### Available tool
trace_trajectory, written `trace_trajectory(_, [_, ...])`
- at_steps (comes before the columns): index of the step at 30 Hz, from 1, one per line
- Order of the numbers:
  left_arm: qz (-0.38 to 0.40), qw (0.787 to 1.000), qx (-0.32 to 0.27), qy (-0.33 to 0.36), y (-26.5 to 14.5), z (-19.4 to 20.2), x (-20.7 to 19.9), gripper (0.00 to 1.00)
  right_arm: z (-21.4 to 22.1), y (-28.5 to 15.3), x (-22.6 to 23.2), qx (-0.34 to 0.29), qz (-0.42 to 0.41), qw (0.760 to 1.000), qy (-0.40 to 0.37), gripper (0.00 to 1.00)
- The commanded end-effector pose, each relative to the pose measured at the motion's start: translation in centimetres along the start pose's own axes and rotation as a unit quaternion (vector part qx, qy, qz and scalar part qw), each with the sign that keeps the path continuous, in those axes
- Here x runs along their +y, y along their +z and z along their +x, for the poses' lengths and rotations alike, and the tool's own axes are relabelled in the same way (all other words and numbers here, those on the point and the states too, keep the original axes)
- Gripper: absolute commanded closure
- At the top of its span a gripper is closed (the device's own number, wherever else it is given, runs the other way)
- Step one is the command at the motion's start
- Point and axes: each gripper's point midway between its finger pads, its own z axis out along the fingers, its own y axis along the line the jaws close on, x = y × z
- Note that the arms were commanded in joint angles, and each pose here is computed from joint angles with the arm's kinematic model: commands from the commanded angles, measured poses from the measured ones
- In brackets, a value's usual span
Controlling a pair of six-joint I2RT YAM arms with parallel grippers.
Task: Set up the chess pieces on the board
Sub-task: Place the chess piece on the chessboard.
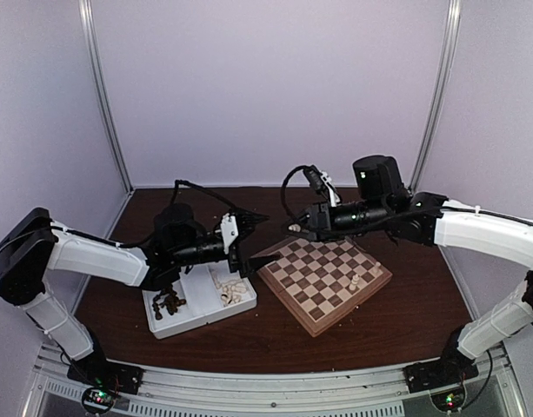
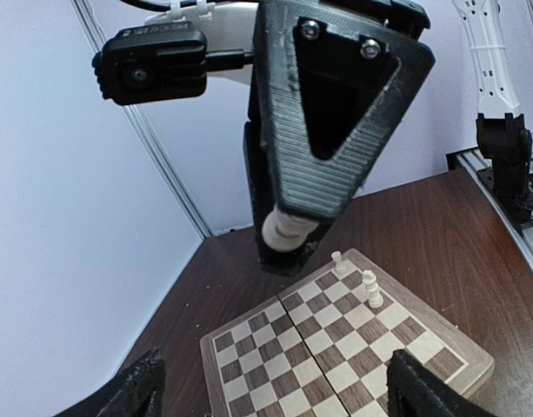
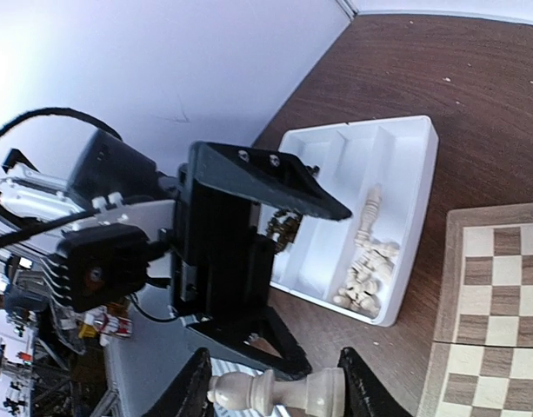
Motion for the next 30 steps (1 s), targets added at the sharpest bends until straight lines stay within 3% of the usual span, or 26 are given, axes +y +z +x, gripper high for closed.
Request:
trace_trajectory(1, [-0.008, 0.997, -0.075, 0.027, 0.7, -3.9, 1.5, 0.15, -1.5, 0.1, 2.0, -0.024, -0.060, 0.997, 0.032, 0.68])
trace_trajectory(23, [0.039, 0.993, -0.113, 0.011, 1.9, -5.8, 1.0, 0.49, -1.0, 1.5, 1.5, -0.018, -0.080, 0.995, 0.051, 0.68])
trace_trajectory(30, [0.040, 0.993, -0.111, 0.014, 2.1, -5.6, 1.0, 0.77, -0.9, 1.6, 1.4, -0.017, -0.081, 0.995, 0.051, 0.67])
